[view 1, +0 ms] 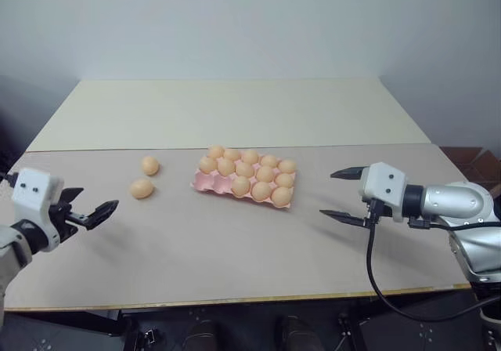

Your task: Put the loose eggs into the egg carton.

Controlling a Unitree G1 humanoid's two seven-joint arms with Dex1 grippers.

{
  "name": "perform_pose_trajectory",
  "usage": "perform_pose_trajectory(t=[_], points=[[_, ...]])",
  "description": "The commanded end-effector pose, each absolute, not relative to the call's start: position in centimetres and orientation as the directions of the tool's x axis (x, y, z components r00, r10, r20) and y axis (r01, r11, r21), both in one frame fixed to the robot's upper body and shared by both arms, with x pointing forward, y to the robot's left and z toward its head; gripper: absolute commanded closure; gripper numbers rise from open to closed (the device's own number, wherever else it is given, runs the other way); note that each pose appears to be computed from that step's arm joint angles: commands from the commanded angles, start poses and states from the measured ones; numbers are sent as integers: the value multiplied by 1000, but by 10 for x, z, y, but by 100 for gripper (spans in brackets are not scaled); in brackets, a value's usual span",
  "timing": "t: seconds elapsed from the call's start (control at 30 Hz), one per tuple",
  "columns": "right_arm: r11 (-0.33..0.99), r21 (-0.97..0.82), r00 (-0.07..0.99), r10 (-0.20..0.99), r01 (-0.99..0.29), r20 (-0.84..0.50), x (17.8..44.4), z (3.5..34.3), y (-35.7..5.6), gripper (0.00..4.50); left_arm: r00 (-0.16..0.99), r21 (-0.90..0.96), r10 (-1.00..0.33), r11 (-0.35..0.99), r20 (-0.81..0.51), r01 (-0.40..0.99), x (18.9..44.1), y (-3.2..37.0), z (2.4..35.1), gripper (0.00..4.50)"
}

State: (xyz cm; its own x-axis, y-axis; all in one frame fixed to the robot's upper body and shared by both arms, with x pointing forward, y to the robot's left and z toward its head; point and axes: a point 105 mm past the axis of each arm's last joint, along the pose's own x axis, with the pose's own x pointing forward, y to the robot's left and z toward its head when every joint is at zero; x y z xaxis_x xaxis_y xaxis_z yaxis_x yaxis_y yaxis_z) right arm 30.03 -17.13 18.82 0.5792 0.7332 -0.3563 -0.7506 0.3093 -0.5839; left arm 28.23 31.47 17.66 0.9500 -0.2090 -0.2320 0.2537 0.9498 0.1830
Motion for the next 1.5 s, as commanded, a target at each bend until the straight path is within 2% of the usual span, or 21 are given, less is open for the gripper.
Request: perform_pose_trajectory(t=[0.03,0.17,0.37,0.67,1.03,1.13,1.3,1.33,1.5], points=[[321,-612,596,739,-723,-316,299,200,-169,2,954,211,-234,939,-185,272,298,306,180,0],[326,-604,593,742,-727,-314,299,198,-166,2,948,206,-275,930,-160,304,322,293,173,0],[343,-605,613,723,-719,-318,299,199,-170,2,952,172,-262,942,-155,287,353,287,160,0],[361,-611,641,692,-705,-331,291,195,-178,2,939,91,-211,966,-271,243,361,297,132,0],[383,-624,668,675,-681,-315,299,194,-176,2,912,74,-265,951,-314,302,386,285,120,0],[391,-627,677,665,-674,-314,299,193,-177,0,908,48,-297,945,-297,325,388,282,119,57],[401,-626,689,652,-668,-318,298,191,-180,0,916,48,-275,952,-292,301,393,282,117,210],[403,-626,690,651,-668,-317,298,191,-181,0,915,48,-277,952,-295,304,393,282,117,229],[409,-626,694,648,-664,-314,297,190,-181,0,903,57,-317,936,-291,347,389,274,118,233]])
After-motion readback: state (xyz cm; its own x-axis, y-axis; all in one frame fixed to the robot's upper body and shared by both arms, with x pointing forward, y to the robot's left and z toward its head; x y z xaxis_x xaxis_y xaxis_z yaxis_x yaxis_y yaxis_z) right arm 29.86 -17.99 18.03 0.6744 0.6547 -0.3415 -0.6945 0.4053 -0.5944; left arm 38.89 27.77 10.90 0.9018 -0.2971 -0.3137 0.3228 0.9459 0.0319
